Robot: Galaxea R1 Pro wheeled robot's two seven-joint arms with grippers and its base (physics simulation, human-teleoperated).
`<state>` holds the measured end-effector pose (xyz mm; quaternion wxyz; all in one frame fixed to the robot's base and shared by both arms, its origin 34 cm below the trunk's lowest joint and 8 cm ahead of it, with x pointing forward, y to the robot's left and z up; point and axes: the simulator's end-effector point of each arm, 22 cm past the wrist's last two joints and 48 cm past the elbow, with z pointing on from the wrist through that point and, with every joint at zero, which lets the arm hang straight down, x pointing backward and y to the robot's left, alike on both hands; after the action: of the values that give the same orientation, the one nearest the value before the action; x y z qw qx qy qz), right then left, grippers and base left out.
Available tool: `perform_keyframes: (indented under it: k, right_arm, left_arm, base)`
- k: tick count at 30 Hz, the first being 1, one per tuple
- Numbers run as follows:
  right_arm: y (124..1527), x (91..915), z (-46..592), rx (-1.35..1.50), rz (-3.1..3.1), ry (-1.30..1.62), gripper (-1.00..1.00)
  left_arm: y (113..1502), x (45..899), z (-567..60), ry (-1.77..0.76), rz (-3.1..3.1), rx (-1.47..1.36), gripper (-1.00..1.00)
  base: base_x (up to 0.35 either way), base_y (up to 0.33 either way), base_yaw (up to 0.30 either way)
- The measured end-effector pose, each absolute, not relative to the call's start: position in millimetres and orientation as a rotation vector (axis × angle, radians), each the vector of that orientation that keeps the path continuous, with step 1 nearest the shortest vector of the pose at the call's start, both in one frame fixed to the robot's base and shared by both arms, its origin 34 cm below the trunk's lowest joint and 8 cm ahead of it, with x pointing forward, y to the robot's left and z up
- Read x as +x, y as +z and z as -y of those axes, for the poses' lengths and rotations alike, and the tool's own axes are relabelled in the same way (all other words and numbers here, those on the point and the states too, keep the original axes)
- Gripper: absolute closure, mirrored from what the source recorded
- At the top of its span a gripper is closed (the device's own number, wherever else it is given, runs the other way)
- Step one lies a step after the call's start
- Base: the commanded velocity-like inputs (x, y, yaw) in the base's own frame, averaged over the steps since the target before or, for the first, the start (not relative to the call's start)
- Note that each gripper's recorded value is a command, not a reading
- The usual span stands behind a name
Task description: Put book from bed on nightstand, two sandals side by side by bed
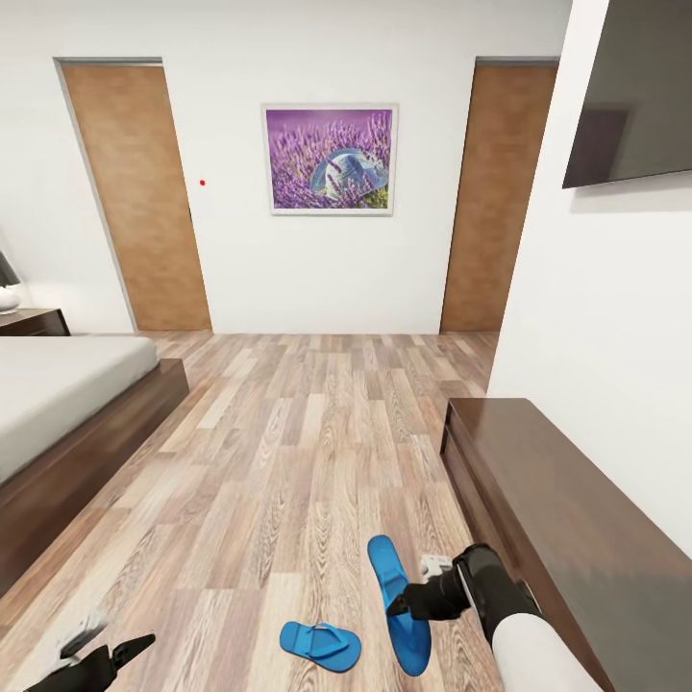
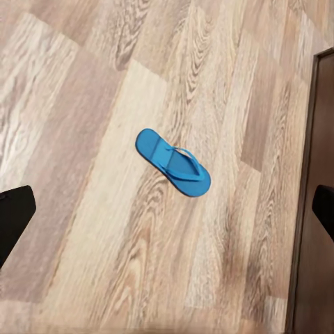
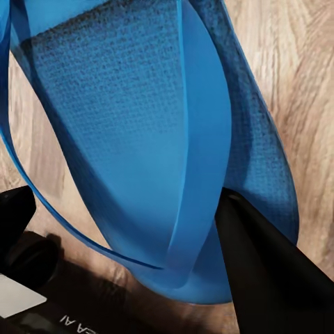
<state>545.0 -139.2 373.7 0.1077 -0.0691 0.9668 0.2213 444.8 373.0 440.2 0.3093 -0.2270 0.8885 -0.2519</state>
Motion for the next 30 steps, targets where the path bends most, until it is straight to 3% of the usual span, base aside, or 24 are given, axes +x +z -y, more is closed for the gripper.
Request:
perform_keyframes:
  k: [4, 14, 23, 30]
  right_arm:
    - [378.1, 552.5, 135.2, -0.189, -2.802, 0.682, 1.0]
    - [381.4, 561.1, 139.4, -0.106, -2.747, 0.729, 1.0]
    - [380.9, 560.9, 141.0, -0.087, -2.747, 0.736, 1.0]
    - [380.2, 560.2, 143.8, -0.084, -2.753, 0.73, 1.0]
  left_arm:
    - [452.4, 474.5, -357.7, -0.64, -2.351, -0.496, -1.0]
    - [502.3, 576.6, -324.8, -0.287, -2.406, -0.038, -1.0]
    - [496.5, 619.7, -283.9, -0.082, -2.49, 0.356, -1.0]
    - [469.9, 639.0, -228.1, -0.133, -2.467, 1.097, -1.0]
  base:
    - [0.0, 0.0, 0.0]
    - [0.0, 0.0, 0.0]
    - [0.0, 0.0, 0.0]
    - [0.0, 0.0, 0.0]
